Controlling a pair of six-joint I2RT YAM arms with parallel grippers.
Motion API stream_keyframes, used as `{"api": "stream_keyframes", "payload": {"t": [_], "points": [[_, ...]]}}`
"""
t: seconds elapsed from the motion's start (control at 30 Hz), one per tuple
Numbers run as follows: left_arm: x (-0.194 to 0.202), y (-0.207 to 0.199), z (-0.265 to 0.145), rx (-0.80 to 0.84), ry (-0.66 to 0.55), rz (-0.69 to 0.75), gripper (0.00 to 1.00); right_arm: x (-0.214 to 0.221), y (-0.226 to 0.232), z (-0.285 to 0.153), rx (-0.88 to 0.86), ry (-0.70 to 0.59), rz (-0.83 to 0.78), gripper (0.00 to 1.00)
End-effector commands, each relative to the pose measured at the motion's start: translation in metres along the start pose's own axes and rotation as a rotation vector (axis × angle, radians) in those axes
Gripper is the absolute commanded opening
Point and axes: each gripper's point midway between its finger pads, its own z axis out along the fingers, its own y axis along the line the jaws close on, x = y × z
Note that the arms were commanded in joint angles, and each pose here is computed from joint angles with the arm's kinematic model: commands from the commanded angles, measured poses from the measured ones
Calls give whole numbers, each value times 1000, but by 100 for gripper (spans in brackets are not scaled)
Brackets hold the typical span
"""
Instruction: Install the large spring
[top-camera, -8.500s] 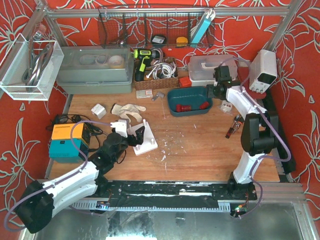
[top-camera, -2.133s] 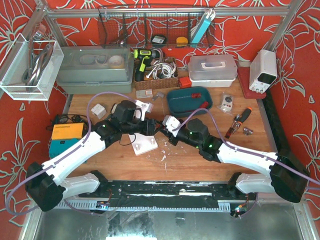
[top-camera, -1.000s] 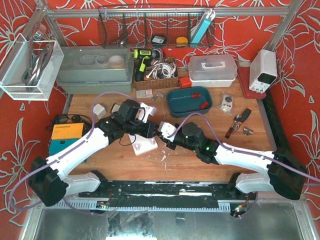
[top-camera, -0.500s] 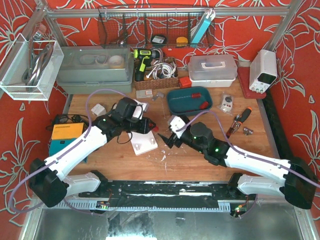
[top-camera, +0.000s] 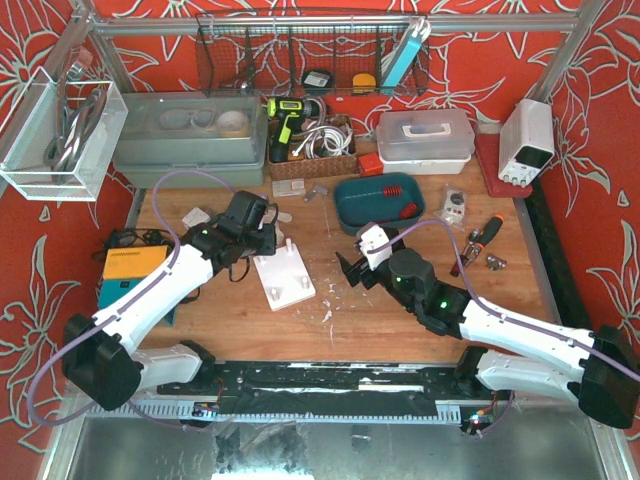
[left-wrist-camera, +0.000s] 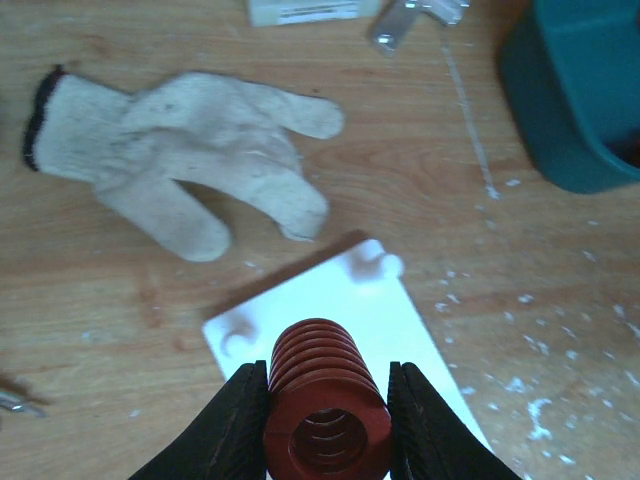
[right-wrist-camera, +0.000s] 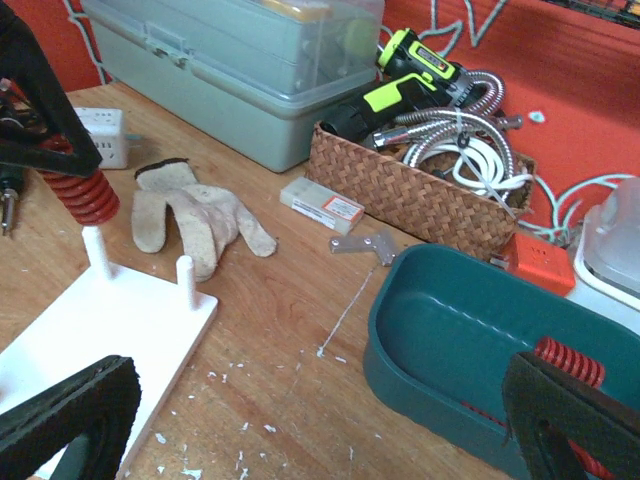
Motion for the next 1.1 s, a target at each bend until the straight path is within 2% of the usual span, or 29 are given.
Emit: {"api": "stream_keyframes", "payload": {"t": [0.0, 0.17, 1.07], "points": [[-15, 26, 0, -122, -40, -16, 0, 11, -12, 3, 67, 30, 22, 99], [-14, 39, 9, -172, -22, -20, 0, 11, -15, 2, 84, 31, 30, 99], [23, 47, 52, -172, 119, 10, 1, 16, -22, 0, 116, 41, 30, 99]]}}
